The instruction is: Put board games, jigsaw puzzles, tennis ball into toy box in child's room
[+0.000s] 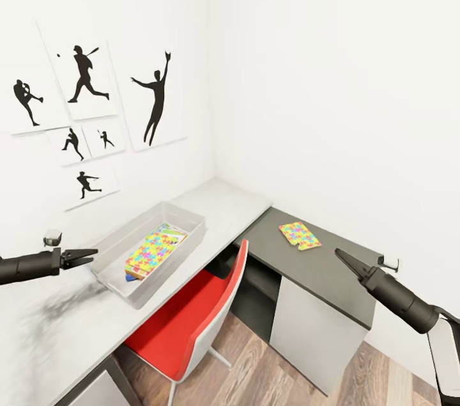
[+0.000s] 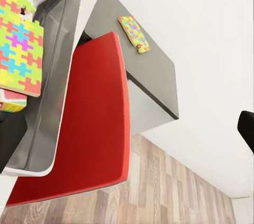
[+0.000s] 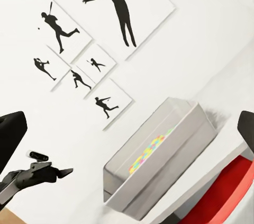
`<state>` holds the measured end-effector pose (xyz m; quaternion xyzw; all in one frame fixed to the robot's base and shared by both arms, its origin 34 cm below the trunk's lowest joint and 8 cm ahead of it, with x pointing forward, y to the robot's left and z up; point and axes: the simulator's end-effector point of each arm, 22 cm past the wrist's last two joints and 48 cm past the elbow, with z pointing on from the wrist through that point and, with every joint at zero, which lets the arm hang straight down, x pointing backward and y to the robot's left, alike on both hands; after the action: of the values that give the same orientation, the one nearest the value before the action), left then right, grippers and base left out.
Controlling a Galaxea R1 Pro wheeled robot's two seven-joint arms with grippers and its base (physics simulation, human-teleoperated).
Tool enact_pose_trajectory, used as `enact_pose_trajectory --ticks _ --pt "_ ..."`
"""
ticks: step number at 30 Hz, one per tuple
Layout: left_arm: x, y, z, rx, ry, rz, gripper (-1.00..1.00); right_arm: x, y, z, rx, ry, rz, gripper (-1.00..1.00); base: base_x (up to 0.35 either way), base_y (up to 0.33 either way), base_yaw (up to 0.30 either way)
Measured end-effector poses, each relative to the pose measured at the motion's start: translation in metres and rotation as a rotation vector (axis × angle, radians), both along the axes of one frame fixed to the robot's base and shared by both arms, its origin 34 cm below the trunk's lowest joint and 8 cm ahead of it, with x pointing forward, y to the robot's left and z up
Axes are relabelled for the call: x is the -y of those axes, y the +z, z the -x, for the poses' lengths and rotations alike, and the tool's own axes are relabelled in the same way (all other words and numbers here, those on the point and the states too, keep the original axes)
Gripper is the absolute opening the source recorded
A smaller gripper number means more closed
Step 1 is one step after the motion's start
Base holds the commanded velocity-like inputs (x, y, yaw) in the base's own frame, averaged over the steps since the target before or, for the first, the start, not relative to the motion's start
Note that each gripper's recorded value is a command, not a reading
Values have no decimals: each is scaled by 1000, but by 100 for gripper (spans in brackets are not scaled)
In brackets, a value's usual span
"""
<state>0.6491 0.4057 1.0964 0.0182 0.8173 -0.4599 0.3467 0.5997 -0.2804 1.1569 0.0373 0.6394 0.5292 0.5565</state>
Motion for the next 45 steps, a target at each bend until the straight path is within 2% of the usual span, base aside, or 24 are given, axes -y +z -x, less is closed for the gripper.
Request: enact_pose_trajectory --ticks 13,45 --pt "0 14 2 13 8 20 100 3 5 2 19 -14 2 100 0 0 0" --pt "1 15 2 8 7 23 100 4 1 0 20 -22 1 100 0 0 0"
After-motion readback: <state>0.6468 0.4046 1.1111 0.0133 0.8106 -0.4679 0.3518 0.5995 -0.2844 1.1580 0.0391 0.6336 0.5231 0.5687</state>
